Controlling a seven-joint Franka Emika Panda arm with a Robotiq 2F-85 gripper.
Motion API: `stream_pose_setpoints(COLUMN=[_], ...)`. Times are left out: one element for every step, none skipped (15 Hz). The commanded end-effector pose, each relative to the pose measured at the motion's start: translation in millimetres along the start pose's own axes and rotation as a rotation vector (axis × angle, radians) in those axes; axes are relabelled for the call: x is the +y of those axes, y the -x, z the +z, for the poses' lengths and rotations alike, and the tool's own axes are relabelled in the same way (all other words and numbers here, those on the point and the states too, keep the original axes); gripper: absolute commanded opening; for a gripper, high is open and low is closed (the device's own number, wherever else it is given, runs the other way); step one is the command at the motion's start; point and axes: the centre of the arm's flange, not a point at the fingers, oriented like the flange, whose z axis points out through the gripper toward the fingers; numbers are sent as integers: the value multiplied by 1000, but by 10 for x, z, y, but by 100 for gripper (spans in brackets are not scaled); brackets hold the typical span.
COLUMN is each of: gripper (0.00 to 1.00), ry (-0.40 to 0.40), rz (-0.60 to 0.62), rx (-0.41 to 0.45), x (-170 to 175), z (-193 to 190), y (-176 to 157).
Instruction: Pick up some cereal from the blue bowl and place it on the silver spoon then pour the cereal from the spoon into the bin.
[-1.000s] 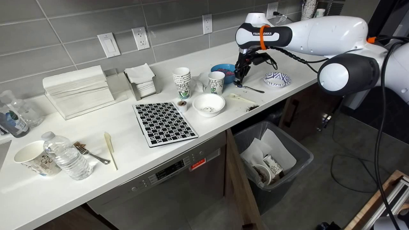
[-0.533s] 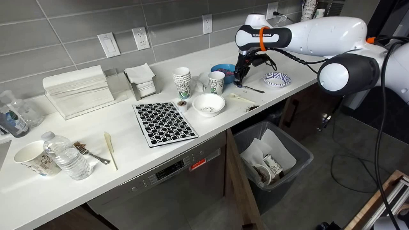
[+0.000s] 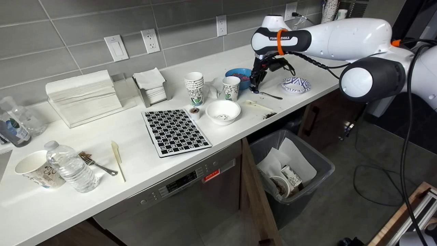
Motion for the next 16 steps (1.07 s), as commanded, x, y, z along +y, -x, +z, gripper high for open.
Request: stream_pose_setpoints(gripper=[3,3,3,3,6,31,37,45,51,59,63,67,70,74,81,79], ry=[-10,-10,-10,-10,-8,-7,-6,-6,-5,-4,-4,-4,-3,-2,-2,-3], rz=[5,5,5,5,6,6,7,7,7,7,7,6,5,5,4,1], rx=[3,2,1,1,2,2,2,4,4,3,3,4,5,6,8,12], x=[-74,-75,-75,-76,-77,-77,-77,-76,-76,-76,-78,-81,-86,-91,-102,-119], z=[44,50,55,57,58,57,55,53,48,39,34,31,25,16,1,-24], y=[195,197,198,198,197,197,198,199,198,196,195,195,196,197,199,200])
